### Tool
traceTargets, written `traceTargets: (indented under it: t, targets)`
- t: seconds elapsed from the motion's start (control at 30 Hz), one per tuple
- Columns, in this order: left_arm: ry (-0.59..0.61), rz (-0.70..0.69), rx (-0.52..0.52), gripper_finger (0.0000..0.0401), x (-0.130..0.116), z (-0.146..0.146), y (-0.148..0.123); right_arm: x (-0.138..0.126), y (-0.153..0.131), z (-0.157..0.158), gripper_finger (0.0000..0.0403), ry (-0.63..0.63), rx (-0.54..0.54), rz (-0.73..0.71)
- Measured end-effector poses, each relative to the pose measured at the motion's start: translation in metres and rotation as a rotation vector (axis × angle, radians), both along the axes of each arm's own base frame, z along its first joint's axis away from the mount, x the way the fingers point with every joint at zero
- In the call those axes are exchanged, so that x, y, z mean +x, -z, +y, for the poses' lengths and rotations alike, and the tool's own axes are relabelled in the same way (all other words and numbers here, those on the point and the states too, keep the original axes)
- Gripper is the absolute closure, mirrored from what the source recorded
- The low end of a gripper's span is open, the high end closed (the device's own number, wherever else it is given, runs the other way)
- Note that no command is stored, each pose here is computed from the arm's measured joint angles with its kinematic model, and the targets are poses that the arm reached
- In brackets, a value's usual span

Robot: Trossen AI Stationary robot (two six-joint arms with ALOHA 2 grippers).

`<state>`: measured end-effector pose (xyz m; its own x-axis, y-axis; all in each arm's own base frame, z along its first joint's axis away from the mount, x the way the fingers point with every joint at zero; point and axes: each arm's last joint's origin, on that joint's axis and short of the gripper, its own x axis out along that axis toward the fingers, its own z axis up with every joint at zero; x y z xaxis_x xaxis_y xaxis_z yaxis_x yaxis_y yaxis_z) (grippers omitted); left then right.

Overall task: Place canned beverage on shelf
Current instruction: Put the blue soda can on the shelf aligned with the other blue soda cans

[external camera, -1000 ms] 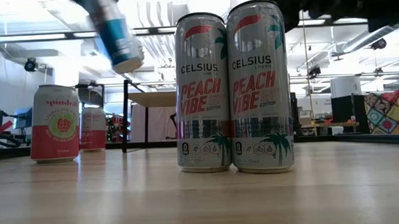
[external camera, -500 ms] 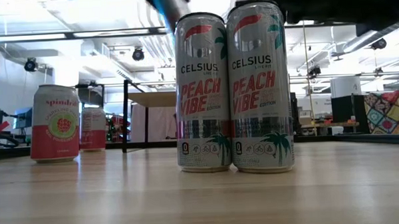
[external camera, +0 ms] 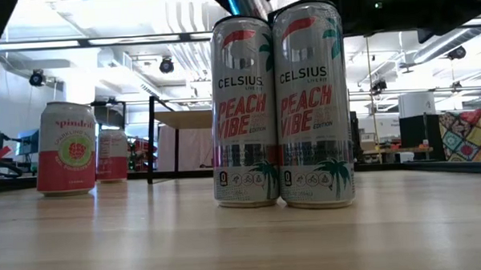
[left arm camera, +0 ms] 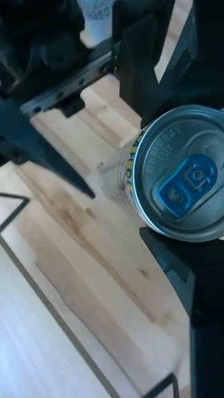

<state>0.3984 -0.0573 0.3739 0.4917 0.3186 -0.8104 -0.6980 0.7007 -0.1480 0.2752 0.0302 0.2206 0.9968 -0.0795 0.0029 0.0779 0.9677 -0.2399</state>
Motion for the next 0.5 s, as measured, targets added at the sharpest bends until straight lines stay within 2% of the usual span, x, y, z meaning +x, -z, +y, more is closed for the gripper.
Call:
traceTargets:
  t: [0.3,0.5]
  targets:
    - [0.022,-0.062,0.002,0.0162,0.004,-0.001,-0.005,0.005,0.012,0.001,0.0115,0.0,0.002,0.043]
    - [0.023,-0.062,0.001,0.0162,0.005,-0.001,-0.005,0.005,0.011,0.0,0.0167,0.003,0.018,0.042]
